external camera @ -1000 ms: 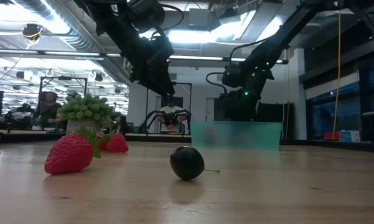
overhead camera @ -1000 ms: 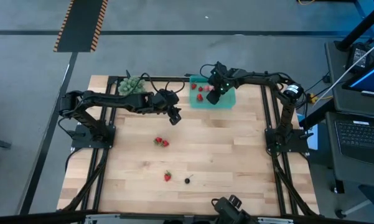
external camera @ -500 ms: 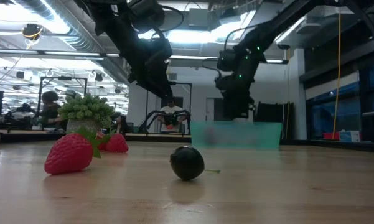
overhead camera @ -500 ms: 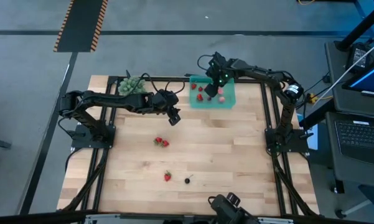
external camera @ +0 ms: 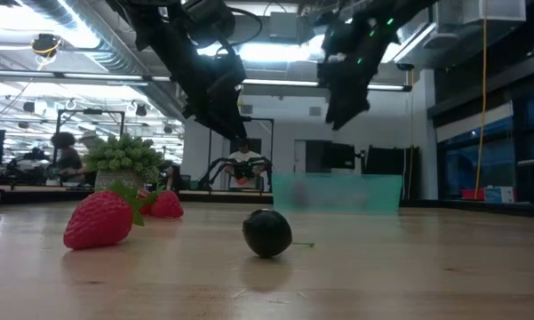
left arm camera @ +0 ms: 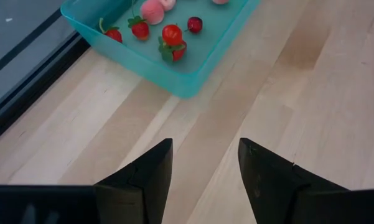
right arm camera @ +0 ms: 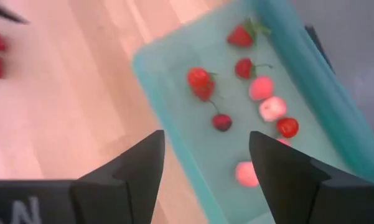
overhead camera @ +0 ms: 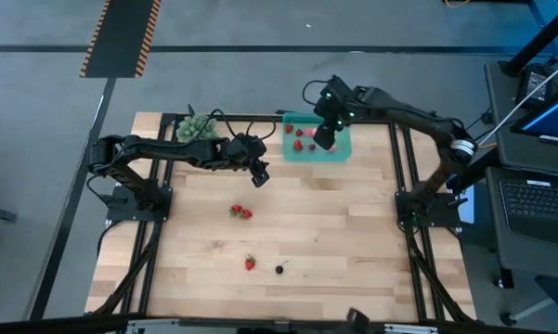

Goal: Pick and placing Produce into tupperware
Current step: Put the strawberry into the blue bin

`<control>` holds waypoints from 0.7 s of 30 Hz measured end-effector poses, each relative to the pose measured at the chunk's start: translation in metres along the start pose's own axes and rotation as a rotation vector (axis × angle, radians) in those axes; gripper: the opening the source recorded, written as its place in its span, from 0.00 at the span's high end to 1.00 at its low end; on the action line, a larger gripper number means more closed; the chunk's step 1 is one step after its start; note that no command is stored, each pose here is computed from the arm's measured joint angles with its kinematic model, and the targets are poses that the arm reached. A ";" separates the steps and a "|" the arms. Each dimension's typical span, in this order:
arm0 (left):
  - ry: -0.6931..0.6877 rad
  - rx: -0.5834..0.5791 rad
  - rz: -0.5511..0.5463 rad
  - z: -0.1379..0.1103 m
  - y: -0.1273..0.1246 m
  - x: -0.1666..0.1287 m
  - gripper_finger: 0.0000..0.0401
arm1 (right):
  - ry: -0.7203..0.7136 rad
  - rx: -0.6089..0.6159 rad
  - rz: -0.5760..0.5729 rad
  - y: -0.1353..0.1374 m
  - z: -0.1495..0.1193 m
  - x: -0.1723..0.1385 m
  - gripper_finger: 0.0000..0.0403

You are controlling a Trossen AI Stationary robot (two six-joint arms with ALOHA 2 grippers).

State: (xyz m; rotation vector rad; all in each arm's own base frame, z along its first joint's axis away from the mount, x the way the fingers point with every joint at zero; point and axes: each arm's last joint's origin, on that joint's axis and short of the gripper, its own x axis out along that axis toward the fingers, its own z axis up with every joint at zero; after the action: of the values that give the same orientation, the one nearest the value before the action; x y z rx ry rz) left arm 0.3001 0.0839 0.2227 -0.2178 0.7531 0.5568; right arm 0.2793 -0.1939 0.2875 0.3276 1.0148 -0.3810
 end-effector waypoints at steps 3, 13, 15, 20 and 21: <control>0.000 -0.004 -0.001 0.000 -0.001 0.000 0.56 | -0.077 -0.039 -0.005 0.014 -0.009 -0.022 0.42; 0.046 -0.023 -0.085 -0.008 -0.021 -0.005 0.56 | -0.306 -0.083 0.057 0.054 -0.055 -0.068 0.42; 0.082 -0.005 -0.128 -0.013 -0.028 -0.008 0.56 | -0.330 -0.082 0.077 0.061 -0.065 -0.072 0.42; 0.193 0.009 -0.172 -0.029 -0.045 -0.017 0.56 | -0.389 -0.088 0.133 0.075 -0.082 -0.081 0.42; 0.209 0.014 -0.176 -0.032 -0.049 -0.019 0.56 | -0.394 -0.099 0.143 0.078 -0.085 -0.081 0.42</control>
State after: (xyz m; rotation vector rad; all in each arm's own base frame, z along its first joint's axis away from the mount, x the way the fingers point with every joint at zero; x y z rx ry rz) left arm 0.2971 0.0230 0.2127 -0.3294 0.9305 0.3647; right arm 0.2122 -0.0750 0.3235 0.2230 0.6178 -0.2516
